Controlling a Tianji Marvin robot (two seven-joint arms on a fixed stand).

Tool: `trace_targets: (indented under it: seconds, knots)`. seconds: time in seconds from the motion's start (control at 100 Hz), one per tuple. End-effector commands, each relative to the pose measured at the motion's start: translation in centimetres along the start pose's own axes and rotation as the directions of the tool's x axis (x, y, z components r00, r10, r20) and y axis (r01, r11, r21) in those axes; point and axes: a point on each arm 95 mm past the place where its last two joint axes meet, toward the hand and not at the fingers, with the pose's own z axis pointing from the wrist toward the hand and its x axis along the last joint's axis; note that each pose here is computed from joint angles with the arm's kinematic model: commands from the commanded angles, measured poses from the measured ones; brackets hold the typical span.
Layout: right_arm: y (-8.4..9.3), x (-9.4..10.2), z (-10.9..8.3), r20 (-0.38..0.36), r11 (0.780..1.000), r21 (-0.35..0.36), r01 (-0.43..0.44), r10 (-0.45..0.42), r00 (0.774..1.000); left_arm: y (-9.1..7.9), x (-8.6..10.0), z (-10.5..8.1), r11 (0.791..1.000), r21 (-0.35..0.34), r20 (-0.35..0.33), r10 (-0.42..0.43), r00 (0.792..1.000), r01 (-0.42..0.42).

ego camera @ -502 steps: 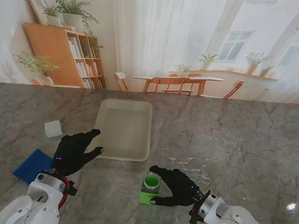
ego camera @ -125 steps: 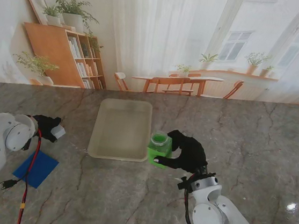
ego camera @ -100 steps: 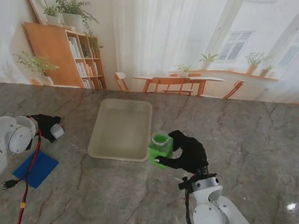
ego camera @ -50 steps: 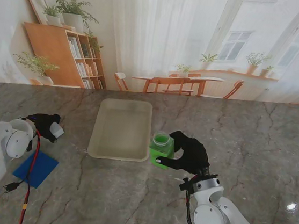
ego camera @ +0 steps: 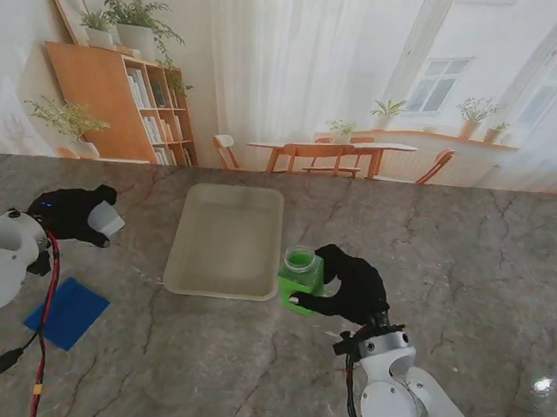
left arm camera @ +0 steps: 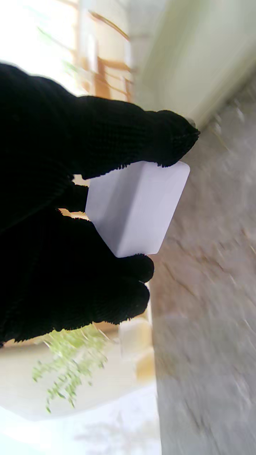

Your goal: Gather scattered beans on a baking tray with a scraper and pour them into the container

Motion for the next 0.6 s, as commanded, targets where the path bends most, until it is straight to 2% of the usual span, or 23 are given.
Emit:
trace_targets:
  seconds: [0.0,0.12,0.3,0.45,0.59]
  knots:
    - [-0.3,0.0,0.0,-0.005,1.000,0.017,-0.007,0.007,1.000,-1.5,2.1,-0.6,0.998,0.057,-0.054,-0.030,0.998,0.033]
    - [-0.4,0.1,0.0,-0.012,1.000,0.023,-0.003,0.003,1.000,-3.5,4.8,-2.1,0.987,0.119,-0.138,-0.087,0.987,0.104]
    - [-0.4,0.4,0.0,-0.033,0.999,0.027,0.019,-0.018,0.999,-5.6,8.7,-3.1,0.968,0.155,-0.272,-0.149,0.951,0.196]
    - [-0.4,0.6,-0.2,-0.056,0.998,0.026,0.052,-0.051,0.997,-6.3,11.9,-3.3,0.955,0.148,-0.377,-0.186,0.907,0.258]
    - [-0.5,1.0,-0.4,-0.083,0.996,0.025,0.083,-0.081,0.993,-6.2,14.8,-3.1,0.944,0.130,-0.466,-0.212,0.859,0.303]
